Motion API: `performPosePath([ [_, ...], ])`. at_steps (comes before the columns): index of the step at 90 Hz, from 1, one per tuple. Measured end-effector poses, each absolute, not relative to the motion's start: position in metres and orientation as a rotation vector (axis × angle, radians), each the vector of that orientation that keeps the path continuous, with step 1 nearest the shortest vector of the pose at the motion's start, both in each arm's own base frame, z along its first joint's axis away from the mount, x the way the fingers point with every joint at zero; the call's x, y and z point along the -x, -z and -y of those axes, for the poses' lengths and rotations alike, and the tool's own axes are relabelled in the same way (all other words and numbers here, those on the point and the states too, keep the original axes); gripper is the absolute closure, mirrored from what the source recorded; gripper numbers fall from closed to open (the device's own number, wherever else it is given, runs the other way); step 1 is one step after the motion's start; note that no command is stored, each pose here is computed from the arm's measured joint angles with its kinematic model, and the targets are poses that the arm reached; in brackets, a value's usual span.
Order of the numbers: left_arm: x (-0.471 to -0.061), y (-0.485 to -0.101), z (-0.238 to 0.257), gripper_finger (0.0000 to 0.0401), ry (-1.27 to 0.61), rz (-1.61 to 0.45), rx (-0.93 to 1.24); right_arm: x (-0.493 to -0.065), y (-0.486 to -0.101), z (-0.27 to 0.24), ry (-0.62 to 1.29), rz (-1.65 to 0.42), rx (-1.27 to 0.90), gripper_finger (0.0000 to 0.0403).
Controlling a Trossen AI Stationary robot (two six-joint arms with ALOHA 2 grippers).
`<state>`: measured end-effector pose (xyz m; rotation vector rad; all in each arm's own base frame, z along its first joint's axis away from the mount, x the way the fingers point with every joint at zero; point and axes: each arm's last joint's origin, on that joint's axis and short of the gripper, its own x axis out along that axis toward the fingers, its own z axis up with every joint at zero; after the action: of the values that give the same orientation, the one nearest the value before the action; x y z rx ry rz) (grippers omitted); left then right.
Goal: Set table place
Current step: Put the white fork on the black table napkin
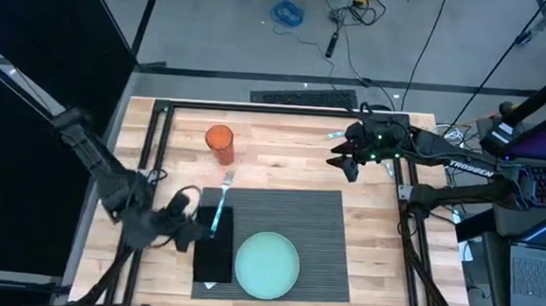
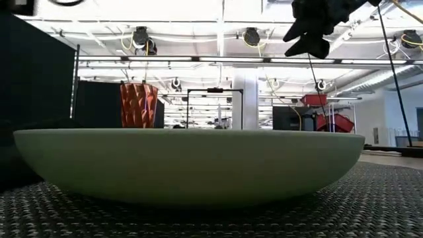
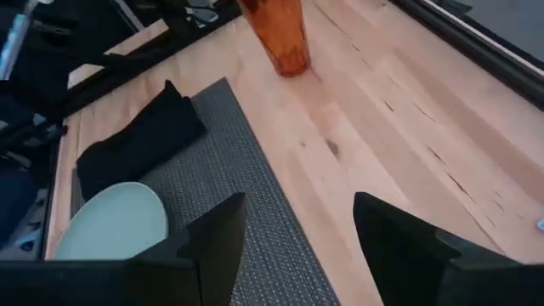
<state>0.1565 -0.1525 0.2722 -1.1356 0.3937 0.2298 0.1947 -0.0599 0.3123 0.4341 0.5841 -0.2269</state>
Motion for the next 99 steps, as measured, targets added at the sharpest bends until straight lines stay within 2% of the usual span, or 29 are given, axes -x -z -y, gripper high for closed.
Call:
performPosePath([
  [13, -0.15, -0.254, 0.177, 0.0401, -0.331, -0.278, 1.279, -0.196, -0.312, 0.056, 0.207, -0.587, -0.424, 0.02],
  [25, -0.158, -0.22, 0.202, 0.0401, -0.42, -0.267, 1.452, -0.197, -0.312, 0.053, 0.184, -0.593, -0.397, 0.02],
  [40, -0.177, -0.194, 0.225, 0.0401, -0.404, -0.237, 1.539, -0.197, -0.312, 0.05, 0.157, -0.599, -0.363, 0.02],
  [61, -0.187, -0.175, 0.225, 0.0401, -0.451, -0.202, 1.508, -0.195, -0.309, 0.049, 0.145, -0.643, -0.343, 0.02],
  [99, -0.156, -0.164, 0.204, 0.0401, -0.426, -0.298, 1.466, -0.194, -0.307, 0.048, 0.127, -0.672, -0.372, 0.02],
])
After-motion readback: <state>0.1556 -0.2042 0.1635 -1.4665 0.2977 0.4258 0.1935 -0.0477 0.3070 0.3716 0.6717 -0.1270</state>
